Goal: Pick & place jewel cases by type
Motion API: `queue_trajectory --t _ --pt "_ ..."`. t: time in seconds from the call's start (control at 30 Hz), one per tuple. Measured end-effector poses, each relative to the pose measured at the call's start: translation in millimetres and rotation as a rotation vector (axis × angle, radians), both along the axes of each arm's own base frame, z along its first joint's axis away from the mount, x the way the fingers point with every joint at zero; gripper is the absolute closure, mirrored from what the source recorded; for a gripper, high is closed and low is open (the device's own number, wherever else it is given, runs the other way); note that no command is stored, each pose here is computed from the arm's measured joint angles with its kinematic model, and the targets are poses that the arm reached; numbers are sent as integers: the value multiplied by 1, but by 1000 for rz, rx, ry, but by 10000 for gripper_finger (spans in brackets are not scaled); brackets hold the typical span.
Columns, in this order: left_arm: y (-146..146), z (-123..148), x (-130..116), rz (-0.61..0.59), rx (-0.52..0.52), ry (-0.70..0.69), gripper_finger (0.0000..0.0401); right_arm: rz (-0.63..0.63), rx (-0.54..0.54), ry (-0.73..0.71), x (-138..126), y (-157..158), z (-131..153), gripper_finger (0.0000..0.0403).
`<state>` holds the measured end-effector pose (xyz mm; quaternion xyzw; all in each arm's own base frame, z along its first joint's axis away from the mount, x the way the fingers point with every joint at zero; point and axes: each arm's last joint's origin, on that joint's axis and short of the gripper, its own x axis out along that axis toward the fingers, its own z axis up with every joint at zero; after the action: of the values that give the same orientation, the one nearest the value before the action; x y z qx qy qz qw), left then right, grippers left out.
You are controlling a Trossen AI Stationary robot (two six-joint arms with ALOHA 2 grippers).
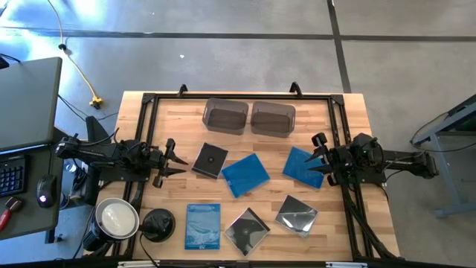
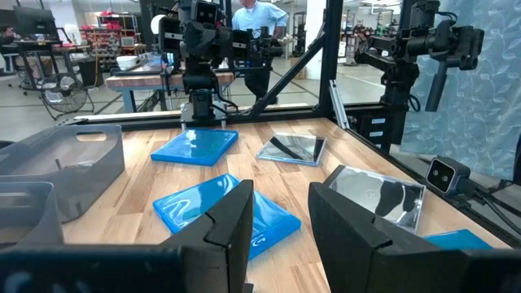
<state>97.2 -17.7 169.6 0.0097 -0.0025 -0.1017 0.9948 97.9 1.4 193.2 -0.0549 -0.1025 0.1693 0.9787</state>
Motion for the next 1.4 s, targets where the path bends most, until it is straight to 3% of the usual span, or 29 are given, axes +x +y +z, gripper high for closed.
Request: queue_trajectory --t 0.8,1.2,1.4 --pt "0 1 0 -1 -2 -5 282 0 0 0 0 0 0 284" --pt "0 24 -3 -21 -194 -215 282 0 0 0 0 0 0 284" --pt "1 29 -4 -10 -117 -204 282 0 0 0 0 0 0 284"
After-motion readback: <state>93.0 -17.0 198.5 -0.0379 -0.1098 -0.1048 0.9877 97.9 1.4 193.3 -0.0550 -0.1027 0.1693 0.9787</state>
